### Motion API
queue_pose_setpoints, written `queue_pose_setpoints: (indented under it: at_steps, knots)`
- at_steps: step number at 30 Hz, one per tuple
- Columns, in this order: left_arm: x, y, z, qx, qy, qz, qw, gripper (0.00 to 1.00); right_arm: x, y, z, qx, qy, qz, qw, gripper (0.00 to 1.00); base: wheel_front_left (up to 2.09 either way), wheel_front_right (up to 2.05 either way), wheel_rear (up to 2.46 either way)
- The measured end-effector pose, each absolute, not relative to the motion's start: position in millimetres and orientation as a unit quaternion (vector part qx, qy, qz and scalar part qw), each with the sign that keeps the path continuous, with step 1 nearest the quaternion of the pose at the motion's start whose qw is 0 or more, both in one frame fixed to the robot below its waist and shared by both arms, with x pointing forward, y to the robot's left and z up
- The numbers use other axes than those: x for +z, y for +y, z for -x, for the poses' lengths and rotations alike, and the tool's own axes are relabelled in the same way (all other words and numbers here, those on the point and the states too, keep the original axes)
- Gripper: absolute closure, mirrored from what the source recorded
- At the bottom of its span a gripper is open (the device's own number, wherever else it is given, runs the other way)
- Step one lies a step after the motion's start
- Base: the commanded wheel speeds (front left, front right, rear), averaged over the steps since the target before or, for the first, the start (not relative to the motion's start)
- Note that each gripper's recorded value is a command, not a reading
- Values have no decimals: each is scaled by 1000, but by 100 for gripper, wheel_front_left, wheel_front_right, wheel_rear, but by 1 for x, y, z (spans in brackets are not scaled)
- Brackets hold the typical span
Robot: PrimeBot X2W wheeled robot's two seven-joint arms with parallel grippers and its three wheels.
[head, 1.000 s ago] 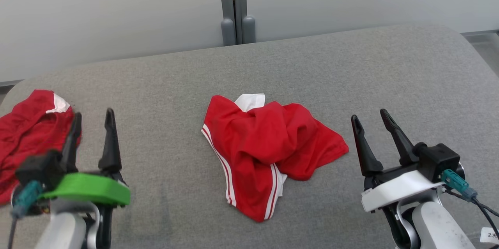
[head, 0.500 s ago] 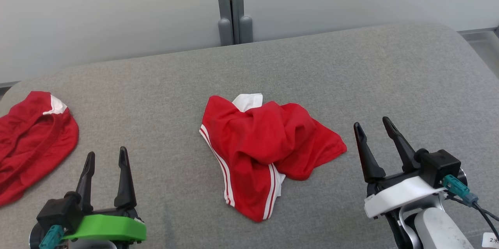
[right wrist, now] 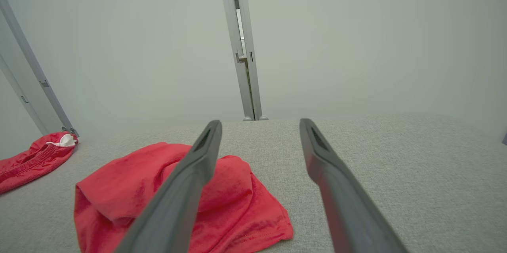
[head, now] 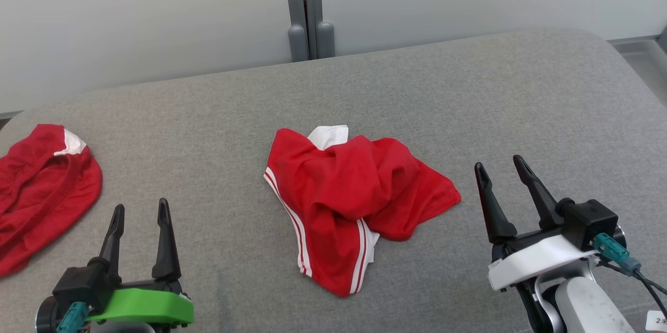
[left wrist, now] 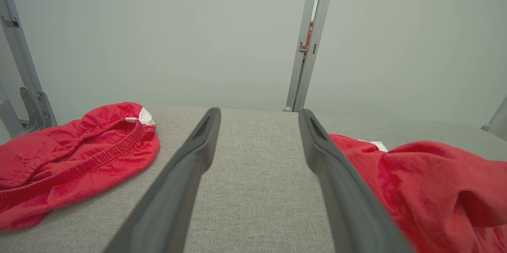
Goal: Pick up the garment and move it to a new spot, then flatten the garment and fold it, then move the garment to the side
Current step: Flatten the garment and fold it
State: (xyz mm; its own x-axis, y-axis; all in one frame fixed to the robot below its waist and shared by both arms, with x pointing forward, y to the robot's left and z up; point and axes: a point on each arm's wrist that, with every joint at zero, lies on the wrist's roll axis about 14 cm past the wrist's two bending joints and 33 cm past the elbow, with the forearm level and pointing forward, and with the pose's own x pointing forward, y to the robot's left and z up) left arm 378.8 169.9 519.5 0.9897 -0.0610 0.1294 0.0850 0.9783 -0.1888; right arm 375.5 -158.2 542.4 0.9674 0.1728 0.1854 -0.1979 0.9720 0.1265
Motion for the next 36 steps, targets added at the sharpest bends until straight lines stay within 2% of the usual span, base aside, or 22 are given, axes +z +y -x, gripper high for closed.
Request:
queue_pose_setpoints:
  at_steps: [6, 10, 16, 21, 26, 30, 31, 32, 33, 36]
  knots:
    - [516, 170, -377, -37, -58, 99, 993, 0, 536, -154, -377, 101, -76, -70, 989, 0, 0, 0, 0]
    - [516, 172, -375, -35, -57, 100, 993, 0, 511, -155, -383, 105, -34, -64, 992, 0, 0, 0, 0]
    - [515, 178, -374, -26, -57, 101, 993, 0, 469, -163, -416, 101, 89, -55, 989, 0, 0, 0, 0]
    - [507, 191, -372, -5, -47, 100, 994, 0, 435, -155, -438, 110, 195, -51, 973, 0, 0, 0, 0]
    - [501, 206, -367, 19, -39, 102, 994, 0, 390, -146, -436, 114, 311, -47, 942, 0, 0, 0, 0]
    - [497, 218, -361, 39, -34, 102, 993, 0, 377, -134, -439, 125, 342, -47, 930, 0, 0, 0, 0]
    - [496, 221, -359, 43, -32, 103, 993, 0, 374, -131, -439, 127, 347, -48, 928, 28, 0, 0, 0]
    - [495, 223, -358, 46, -31, 103, 993, 0, 372, -130, -439, 128, 350, -49, 927, 50, 0, 0, 0]
    - [494, 224, -357, 49, -29, 103, 993, 0, 372, -128, -440, 129, 349, -50, 927, 100, 0, 0, 0]
    - [494, 225, -356, 50, -29, 106, 993, 0, 378, -130, -445, 127, 325, -51, 936, 100, 0, 0, 0]
